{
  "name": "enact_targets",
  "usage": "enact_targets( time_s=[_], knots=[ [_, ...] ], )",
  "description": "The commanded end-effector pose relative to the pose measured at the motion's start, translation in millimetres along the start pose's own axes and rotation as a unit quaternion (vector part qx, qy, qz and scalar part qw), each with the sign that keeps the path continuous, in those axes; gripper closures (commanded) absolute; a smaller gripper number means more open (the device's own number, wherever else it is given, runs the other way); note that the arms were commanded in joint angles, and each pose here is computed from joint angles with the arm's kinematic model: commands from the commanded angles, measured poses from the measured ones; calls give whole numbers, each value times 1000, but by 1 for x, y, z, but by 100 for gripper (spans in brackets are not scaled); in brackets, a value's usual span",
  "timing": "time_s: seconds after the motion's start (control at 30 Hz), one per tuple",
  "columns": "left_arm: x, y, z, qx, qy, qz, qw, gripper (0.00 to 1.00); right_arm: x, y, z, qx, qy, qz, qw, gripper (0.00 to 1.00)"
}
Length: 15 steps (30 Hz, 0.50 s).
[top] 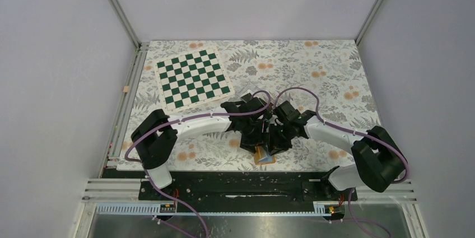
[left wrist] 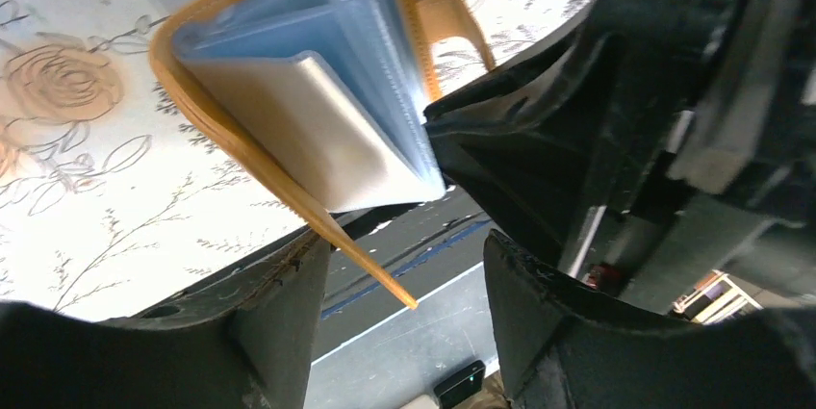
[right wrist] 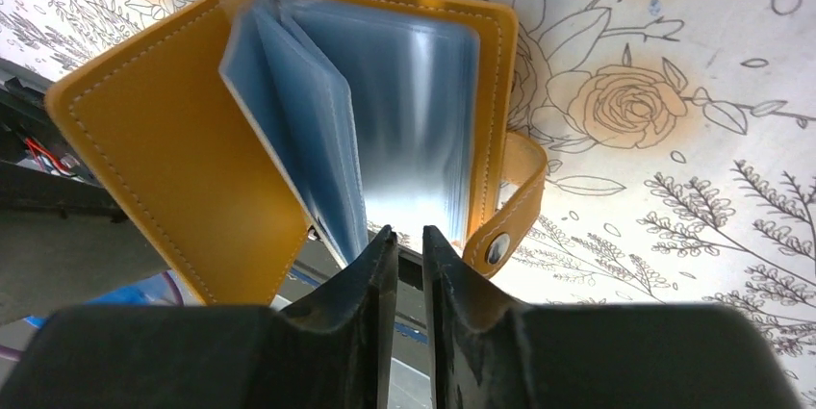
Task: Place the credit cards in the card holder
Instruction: Close the card holder at the center of the board.
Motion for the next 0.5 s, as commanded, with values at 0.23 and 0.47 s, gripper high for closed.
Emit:
enact_targets(
  time_s=[0.23, 0.47],
  knots=[
    [-10, -28, -13, 21, -30, 148, 988, 40, 32, -12, -1, 13, -53, 60, 997, 67],
    [-36, -18, -16, 34, -17, 151, 988, 40, 39, -20, 2, 18, -62, 79, 995, 56]
  ],
)
Point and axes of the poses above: each gripper's point midway between its finger pads, its own x axis back along the fingers, its own y axis along the line the jaws close on, z = x × y, the point moved 4 cm from there along x, back along the fingers, and after that the axes turned 7 degrees about -x, right-handed, at the moved point
